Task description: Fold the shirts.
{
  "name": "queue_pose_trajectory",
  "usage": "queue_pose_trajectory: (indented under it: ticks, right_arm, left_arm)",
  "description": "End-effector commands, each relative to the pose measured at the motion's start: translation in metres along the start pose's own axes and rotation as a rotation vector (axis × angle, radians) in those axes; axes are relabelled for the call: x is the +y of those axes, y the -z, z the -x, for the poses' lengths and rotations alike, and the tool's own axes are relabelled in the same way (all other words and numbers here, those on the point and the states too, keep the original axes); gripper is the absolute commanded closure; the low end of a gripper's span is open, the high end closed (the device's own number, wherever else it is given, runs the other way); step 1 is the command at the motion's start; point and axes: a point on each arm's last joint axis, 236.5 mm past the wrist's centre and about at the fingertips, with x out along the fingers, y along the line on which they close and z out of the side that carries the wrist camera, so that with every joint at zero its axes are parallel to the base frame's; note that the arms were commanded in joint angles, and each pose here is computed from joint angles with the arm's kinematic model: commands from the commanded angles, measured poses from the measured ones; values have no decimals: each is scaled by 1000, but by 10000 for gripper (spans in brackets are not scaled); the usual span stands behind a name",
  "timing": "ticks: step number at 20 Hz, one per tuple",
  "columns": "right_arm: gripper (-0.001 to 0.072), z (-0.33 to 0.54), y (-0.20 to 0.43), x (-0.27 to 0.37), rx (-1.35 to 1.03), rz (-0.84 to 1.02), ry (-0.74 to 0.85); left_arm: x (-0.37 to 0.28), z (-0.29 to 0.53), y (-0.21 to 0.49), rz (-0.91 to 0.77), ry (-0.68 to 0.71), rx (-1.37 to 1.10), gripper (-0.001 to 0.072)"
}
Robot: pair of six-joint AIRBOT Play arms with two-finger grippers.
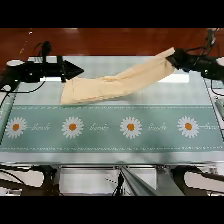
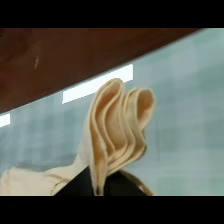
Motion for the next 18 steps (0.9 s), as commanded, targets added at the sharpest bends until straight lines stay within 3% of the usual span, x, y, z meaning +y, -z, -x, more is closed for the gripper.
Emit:
queue_pose_trajectory:
  ticks: [1, 8, 13, 16, 18]
  right_arm:
    - [683, 63, -5, 81, -47, 192, -51]
    - [683, 128, 34, 162, -47, 279, -42]
    - [683, 153, 46, 174, -62, 281, -5]
    - [683, 151, 55, 145, 0, 345, 113]
    - [683, 146, 53, 125, 14, 510, 212]
  left_arm:
    - [-17, -72, 25, -73, -38, 29, 680]
    - [-32, -207, 111, -163, -119, 71, 680]
    - [-18, -254, 177, -89, -132, 173, 682]
    - [-23, -232, 129, -108, -133, 66, 684]
    - [-37, -191, 74, -172, -130, -47, 684]
